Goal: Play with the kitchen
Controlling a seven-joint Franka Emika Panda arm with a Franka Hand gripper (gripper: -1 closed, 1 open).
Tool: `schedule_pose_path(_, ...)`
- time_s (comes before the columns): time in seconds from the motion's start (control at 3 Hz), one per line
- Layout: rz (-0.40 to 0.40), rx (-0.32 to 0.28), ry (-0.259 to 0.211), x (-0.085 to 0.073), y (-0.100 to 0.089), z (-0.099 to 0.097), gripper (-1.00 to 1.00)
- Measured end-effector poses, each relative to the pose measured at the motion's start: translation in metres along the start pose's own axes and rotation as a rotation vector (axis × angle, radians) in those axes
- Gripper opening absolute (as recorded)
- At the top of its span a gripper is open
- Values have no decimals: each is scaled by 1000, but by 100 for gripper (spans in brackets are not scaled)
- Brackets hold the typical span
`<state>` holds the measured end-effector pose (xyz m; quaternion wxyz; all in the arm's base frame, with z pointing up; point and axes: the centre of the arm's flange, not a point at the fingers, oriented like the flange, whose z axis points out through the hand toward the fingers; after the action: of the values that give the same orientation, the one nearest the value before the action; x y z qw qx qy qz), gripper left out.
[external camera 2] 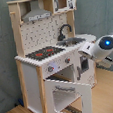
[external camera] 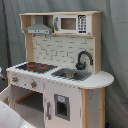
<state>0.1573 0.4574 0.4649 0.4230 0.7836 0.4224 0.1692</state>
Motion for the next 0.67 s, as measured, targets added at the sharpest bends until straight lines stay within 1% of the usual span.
schedule_pose_path(0.33,-40,-131,-28,-6,-4,-4,100)
schedule_pose_path(0.67,-93,-270,-37,-7,-12,-9,100)
